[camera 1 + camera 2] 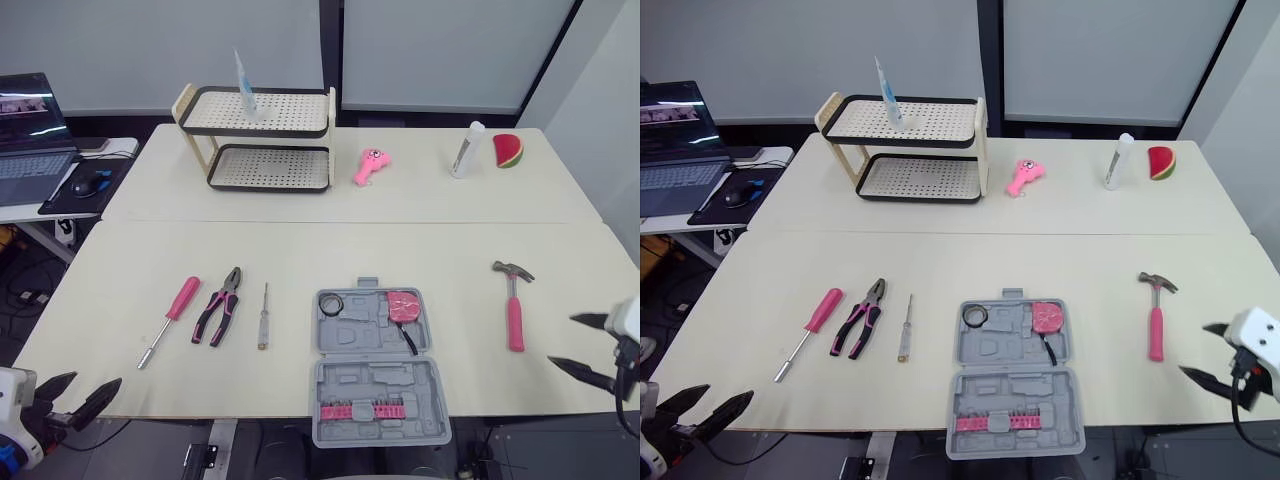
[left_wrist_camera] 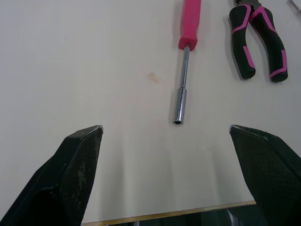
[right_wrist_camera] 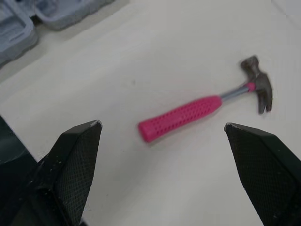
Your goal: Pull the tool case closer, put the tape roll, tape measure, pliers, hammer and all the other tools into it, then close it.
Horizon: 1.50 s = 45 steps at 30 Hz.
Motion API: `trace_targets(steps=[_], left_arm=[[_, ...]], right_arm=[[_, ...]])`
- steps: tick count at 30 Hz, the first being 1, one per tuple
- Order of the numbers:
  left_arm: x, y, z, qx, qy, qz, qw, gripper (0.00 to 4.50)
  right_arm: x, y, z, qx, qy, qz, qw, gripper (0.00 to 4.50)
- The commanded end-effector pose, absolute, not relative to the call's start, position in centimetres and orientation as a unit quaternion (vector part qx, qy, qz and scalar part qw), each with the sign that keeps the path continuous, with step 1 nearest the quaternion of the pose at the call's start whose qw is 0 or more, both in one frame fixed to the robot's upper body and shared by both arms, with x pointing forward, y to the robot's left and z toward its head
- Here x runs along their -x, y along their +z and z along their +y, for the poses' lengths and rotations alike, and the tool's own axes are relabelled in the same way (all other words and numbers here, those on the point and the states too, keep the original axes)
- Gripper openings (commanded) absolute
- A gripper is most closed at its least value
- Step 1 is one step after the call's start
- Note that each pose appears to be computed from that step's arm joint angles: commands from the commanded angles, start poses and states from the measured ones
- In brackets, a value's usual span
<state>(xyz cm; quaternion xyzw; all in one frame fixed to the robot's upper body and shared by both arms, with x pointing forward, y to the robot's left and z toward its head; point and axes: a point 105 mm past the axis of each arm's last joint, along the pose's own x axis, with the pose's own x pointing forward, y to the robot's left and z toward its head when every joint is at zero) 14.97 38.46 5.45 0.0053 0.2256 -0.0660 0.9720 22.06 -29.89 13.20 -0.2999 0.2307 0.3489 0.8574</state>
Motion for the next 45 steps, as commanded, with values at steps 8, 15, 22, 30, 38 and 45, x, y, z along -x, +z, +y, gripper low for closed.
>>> trace_targets(steps=[8,15,22,30,38,45], left_arm=[[-15.6,6.7,33.7,0.003,-0.09,0.194,0.977,4.5],[-19.2,8.0,29.3,0.013,-0.086,0.139,0.986,4.5],[-24.5,8.5,26.4,0.018,-0.054,0.13,0.99,4.5],[-29.7,8.6,25.7,-0.002,-0.041,0.169,0.985,4.5],[-31.1,6.8,23.8,-0.001,-0.057,0.223,0.973,4.5],[-31.2,5.2,23.4,-0.01,-0.058,0.269,0.961,4.5]], right_arm=[[-24.0,18.8,-16.4,0.293,0.587,0.107,0.747,4.45],[-24.3,19.6,-13.2,0.273,0.625,0.094,0.725,4.45],[-24.8,19.5,-12.7,0.273,0.626,0.095,0.724,4.45],[-24.9,18.9,-12.9,0.281,0.621,0.101,0.724,4.45],[-24.7,18.6,-13.1,0.281,0.619,0.103,0.727,4.45],[-24.5,18.5,-13.1,0.28,0.617,0.105,0.728,4.45]])
